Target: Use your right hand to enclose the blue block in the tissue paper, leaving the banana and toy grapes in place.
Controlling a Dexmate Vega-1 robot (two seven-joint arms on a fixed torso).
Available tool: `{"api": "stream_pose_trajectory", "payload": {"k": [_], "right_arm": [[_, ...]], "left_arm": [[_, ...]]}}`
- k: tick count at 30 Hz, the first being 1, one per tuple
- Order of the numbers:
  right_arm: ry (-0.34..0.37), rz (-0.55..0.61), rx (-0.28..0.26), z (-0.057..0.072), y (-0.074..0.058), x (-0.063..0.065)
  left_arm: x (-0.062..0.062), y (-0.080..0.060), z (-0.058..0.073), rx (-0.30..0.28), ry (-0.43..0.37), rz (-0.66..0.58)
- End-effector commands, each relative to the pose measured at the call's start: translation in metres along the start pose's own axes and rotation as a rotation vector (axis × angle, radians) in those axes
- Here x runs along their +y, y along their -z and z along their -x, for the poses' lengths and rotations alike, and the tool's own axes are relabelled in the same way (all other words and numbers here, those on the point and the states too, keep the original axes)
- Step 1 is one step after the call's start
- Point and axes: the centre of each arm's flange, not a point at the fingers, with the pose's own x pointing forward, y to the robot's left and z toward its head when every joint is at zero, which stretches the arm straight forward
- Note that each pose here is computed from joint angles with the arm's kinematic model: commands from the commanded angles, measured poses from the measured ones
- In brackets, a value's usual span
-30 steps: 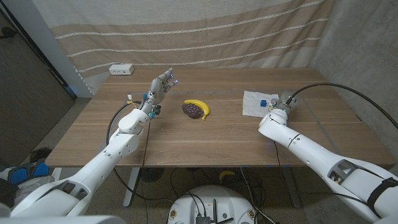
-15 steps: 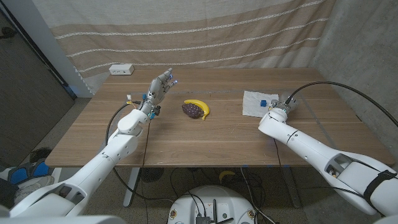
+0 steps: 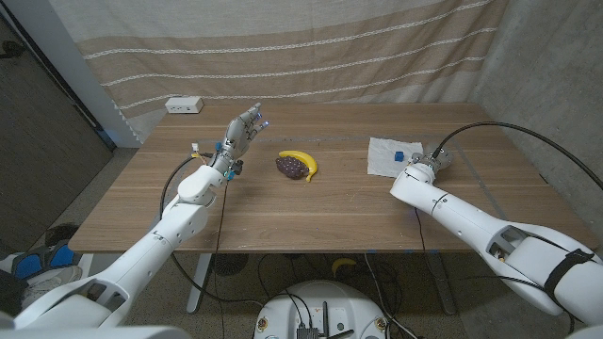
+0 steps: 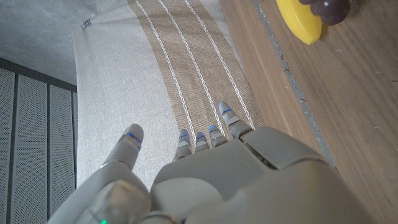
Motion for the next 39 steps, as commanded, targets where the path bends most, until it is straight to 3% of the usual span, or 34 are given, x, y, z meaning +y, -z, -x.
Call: {"api": "stream_pose_trajectory", "payload": {"k": [1, 6, 17, 26, 39], "right_arm": [[-0.018, 0.018, 0.012, -0.004, -0.002, 0.001], [-0.031, 0.021, -0.019, -0.003, -0.004, 0.002], [0.047, -0.021, -0.094, 0.004, -0.007, 0.003], [0.068, -0.123, -0.149, 0.011, -0.010, -0.010], [0.100, -0.190, -0.240, 0.025, -0.026, -0.031]], "left_arm": [[0.000, -0.001, 0.002, -0.001, -0.005, -0.002], [0.000, -0.001, 0.003, -0.001, -0.012, 0.002], [0.000, -0.001, 0.006, 0.001, -0.014, -0.004], [0.000, 0.000, 0.007, 0.001, -0.015, 0.001], [0.000, 0.000, 0.011, -0.002, -0.019, 0.010]]}}
